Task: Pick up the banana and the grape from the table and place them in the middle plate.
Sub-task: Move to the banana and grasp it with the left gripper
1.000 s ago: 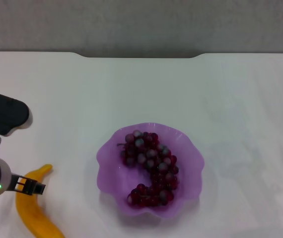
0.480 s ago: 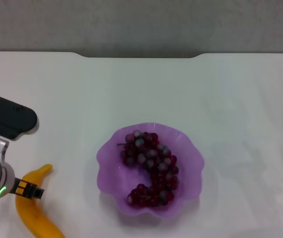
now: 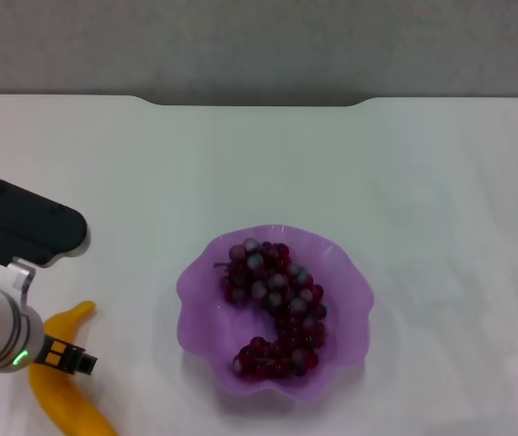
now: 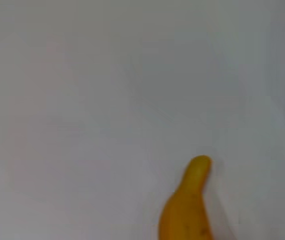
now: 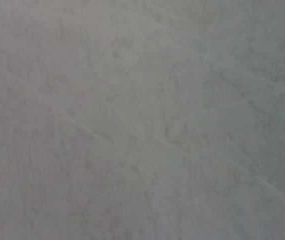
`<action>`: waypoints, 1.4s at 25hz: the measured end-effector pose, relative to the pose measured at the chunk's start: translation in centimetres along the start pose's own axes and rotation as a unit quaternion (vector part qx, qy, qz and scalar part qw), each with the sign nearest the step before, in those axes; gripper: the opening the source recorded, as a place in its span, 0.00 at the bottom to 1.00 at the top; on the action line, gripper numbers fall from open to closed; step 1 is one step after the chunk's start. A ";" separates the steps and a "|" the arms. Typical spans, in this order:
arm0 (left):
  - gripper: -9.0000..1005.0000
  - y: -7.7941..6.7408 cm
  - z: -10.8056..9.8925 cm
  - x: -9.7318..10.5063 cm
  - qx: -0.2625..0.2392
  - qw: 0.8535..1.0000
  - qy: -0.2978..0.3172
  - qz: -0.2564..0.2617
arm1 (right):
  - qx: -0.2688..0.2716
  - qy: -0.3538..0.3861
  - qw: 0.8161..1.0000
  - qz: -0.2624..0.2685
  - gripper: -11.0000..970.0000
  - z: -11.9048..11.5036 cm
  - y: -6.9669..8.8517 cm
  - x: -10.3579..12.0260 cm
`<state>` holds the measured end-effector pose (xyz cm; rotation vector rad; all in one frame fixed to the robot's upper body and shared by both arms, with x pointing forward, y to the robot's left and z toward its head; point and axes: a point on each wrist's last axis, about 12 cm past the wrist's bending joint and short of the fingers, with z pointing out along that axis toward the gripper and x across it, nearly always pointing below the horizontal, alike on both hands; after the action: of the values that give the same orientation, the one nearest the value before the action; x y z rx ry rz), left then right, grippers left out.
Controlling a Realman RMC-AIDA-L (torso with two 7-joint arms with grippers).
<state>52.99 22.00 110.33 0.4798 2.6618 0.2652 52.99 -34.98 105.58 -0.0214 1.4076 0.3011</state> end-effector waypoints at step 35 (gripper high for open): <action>0.56 0.5 2.2 -0.6 -0.020 1.000 -0.002 0.000 | -0.004 -0.018 1.000 0.008 0.91 -0.5 0.1 -0.3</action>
<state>54.56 22.52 108.74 0.4662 2.6476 0.3153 52.45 -35.06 105.76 -0.0113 1.3723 0.3182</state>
